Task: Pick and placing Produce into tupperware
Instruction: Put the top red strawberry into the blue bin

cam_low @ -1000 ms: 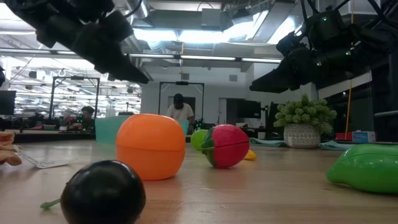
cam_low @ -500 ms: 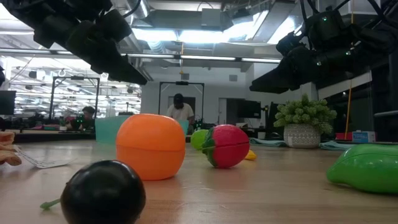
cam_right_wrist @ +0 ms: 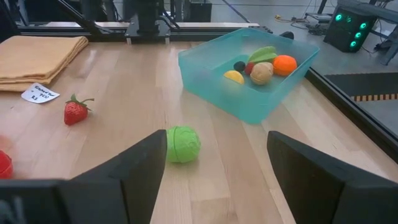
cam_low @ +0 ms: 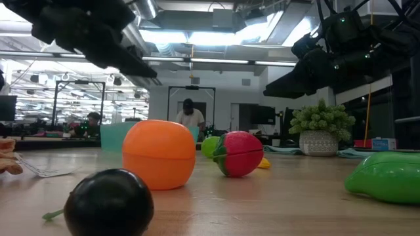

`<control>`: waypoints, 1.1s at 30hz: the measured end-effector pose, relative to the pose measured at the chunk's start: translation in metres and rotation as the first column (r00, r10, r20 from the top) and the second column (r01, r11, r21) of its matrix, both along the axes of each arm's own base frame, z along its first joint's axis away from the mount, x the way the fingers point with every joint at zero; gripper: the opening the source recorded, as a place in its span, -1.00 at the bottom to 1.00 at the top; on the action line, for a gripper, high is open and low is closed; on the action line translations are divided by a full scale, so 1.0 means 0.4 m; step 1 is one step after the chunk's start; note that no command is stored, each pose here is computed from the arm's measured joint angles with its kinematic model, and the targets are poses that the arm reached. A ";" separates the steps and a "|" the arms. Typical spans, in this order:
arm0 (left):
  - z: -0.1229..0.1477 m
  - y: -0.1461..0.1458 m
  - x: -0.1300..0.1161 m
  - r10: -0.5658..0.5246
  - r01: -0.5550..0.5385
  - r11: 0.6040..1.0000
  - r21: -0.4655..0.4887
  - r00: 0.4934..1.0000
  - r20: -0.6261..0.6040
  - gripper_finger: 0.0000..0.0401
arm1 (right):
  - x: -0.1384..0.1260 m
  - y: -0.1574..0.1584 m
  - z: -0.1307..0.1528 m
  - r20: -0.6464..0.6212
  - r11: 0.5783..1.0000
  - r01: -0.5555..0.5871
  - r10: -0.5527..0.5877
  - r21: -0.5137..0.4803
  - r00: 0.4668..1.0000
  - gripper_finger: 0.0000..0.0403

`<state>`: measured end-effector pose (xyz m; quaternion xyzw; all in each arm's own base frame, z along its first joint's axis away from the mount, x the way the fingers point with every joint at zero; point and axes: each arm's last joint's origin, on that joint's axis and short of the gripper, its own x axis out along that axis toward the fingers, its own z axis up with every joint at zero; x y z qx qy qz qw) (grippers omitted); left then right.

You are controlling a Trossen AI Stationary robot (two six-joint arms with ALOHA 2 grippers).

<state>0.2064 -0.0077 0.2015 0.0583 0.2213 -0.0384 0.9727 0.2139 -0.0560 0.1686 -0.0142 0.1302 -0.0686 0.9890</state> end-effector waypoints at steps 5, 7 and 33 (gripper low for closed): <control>0.014 -0.030 0.009 -0.014 0.016 1.000 0.025 0.998 -0.067 0.11 | 0.000 0.000 0.000 0.000 1.000 0.000 0.000 0.001 1.000 0.39; 0.013 -0.040 0.018 -0.001 0.006 0.999 0.047 0.994 -0.111 0.12 | 0.000 0.000 0.000 0.000 1.000 0.000 0.000 0.001 1.000 0.39; 0.067 -0.133 0.219 -0.033 0.090 0.992 0.092 0.867 -0.497 0.12 | 0.000 0.000 0.000 -0.001 1.000 0.000 0.000 0.002 1.000 0.39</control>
